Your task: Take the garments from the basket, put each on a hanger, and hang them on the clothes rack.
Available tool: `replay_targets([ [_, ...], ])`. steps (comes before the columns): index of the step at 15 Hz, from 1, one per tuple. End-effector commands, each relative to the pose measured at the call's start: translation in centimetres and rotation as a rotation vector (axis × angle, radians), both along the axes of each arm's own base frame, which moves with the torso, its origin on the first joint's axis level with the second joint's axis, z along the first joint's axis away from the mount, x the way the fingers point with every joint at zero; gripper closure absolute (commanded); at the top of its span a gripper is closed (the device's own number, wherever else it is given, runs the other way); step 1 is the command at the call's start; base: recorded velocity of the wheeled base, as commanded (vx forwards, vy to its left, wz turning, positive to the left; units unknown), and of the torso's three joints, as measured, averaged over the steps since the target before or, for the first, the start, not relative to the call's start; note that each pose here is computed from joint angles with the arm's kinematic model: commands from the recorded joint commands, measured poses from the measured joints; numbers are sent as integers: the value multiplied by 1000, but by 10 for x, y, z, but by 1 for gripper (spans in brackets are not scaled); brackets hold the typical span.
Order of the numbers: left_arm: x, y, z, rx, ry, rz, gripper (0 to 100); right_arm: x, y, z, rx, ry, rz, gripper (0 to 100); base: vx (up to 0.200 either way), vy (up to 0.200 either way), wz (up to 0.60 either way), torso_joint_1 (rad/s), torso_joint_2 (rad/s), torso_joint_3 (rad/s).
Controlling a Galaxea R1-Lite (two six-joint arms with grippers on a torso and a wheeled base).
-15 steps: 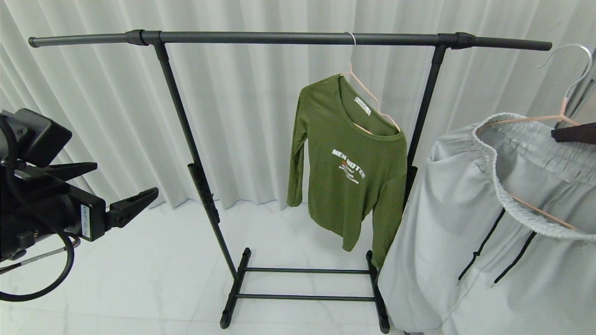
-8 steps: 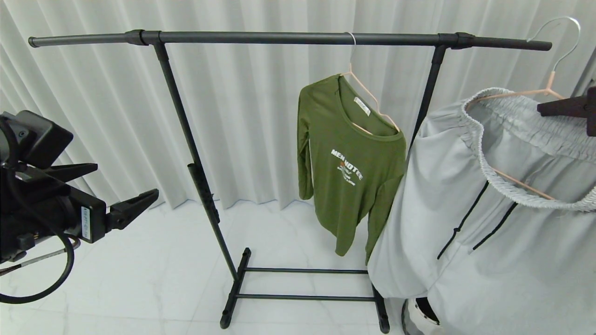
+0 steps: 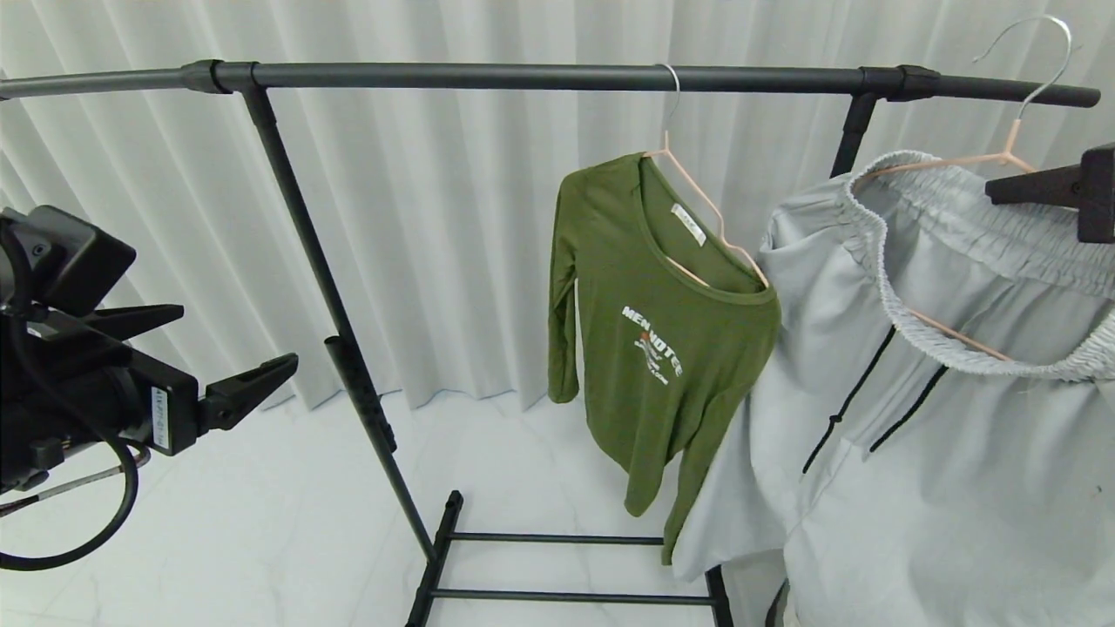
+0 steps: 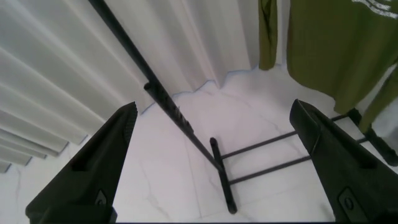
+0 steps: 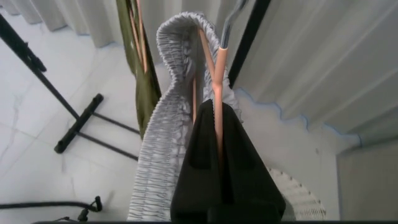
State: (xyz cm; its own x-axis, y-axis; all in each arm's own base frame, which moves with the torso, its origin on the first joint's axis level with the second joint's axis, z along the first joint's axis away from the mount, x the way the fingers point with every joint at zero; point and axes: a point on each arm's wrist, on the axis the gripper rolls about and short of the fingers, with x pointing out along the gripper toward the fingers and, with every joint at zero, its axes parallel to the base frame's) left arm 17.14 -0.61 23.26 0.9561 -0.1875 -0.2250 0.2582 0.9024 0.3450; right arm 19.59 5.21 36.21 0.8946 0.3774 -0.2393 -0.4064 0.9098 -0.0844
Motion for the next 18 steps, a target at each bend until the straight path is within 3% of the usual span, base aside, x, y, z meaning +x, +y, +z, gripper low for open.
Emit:
replay_targets([
  [1,0,0,-1,0,2,-1,0,7,8,-2,1,-2,29,100,200,0,0,-2,2,-7],
  [4,0,0,-1,0,4,0,0,20,16,3,8,-20,48,100,200,0,0,2,4,4],
  [11,-5,0,-3,1,4,-3,0,55,24,7,6,-24,32,100,0,0,0,0,0,0],
  [18,-6,-1,-2,1,-4,-8,0,106,35,-4,-19,-4,-54,100,0,0,0,0,0,0],
])
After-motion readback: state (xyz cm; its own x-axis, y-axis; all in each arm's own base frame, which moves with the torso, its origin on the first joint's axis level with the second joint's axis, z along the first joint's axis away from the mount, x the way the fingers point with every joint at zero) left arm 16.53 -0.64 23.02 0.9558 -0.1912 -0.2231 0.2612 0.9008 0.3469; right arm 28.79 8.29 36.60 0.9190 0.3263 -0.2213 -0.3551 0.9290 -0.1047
